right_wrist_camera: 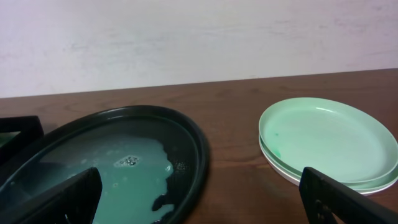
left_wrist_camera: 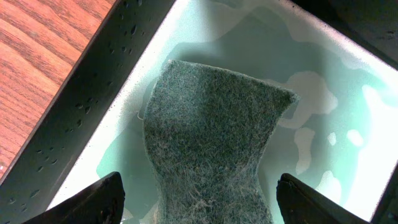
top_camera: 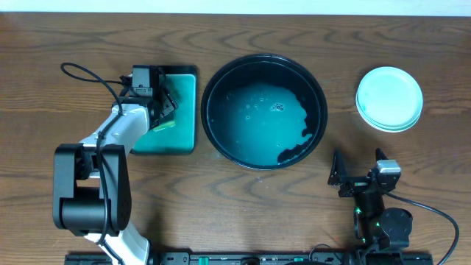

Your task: Clean dirty plates on tray and stack at the side

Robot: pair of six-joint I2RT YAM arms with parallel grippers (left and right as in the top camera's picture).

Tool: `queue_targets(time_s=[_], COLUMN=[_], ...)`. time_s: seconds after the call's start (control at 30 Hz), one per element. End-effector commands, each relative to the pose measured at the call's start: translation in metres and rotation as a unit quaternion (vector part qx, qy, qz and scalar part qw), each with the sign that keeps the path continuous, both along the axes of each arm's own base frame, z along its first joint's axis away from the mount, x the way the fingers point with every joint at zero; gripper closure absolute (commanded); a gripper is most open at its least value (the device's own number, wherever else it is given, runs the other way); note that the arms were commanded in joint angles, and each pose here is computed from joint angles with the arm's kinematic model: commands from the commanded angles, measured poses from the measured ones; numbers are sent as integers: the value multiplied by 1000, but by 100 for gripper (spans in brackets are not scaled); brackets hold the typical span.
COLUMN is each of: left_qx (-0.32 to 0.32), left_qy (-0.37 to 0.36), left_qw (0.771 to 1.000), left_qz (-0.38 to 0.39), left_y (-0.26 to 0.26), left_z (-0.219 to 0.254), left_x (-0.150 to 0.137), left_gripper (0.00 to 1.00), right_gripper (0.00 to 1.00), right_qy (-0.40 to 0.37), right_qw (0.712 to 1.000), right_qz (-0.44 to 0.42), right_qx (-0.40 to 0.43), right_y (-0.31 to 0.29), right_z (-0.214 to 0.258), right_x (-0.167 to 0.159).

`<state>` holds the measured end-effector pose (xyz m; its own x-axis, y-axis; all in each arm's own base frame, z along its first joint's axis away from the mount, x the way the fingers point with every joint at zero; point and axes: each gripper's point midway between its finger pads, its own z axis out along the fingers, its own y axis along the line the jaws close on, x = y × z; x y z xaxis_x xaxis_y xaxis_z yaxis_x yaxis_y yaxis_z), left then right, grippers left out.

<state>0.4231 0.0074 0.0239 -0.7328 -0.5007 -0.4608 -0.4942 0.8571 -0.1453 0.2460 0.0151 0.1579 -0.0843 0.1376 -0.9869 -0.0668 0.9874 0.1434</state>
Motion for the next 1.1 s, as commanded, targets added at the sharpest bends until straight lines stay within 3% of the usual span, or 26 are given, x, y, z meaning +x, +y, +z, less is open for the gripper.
queue_targets(time_s=[0.0, 0.53, 0.8, 1.07], left_qx=[7, 20, 26, 46], left_qy=[0, -9, -60, -101], left_qw=[1000, 1000, 998, 993], left_qz=[3, 12, -4, -35], left_y=[5, 11, 11, 12], left_z=[0, 19, 74, 94], left_x=[-1, -6, -27, -65], left_gripper=[21, 21, 21, 21], right_gripper=[1, 1, 1, 1], right_qy=[-2, -2, -2, -2], right_qw=[1000, 1000, 1000, 1000], right_qz=[-7, -7, -7, -7], right_qx=[-7, -8, -8, -8], right_y=[-3, -3, -3, -3], right_z=[0, 0, 0, 0], right_x=[0, 0, 0, 0])
